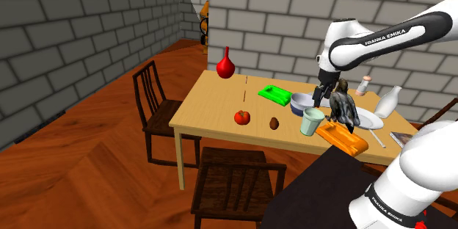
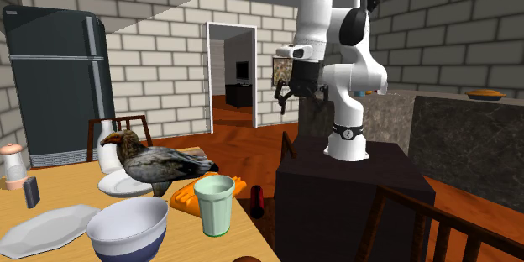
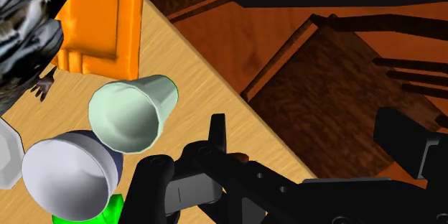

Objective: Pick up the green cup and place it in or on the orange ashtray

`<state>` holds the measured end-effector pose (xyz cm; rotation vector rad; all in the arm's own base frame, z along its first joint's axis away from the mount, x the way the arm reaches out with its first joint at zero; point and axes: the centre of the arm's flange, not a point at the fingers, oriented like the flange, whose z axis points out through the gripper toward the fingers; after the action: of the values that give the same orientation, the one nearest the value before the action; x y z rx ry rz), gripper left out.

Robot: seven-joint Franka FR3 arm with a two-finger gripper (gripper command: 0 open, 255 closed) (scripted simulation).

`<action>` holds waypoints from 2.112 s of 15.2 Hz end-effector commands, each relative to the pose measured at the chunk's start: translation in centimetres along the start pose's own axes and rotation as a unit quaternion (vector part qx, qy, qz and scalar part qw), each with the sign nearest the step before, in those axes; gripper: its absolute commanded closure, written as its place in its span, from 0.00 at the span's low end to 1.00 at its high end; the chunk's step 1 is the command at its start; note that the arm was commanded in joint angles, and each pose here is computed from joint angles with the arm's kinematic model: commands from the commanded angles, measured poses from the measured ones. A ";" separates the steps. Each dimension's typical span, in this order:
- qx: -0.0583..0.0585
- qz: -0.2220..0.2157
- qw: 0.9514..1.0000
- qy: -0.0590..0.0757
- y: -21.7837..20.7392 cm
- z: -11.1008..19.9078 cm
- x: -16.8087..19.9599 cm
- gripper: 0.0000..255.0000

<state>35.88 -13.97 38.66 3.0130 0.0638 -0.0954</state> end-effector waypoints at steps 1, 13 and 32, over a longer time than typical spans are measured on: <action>-0.008 -0.002 1.000 0.002 1.0 2.2 0.8 0.00; -0.052 -0.011 0.999 0.006 8.2 14.6 5.5 0.00; -0.078 -0.017 0.997 0.009 13.6 25.6 8.5 0.00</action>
<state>43.47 -30.41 14.51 2.8575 0.1173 -0.0629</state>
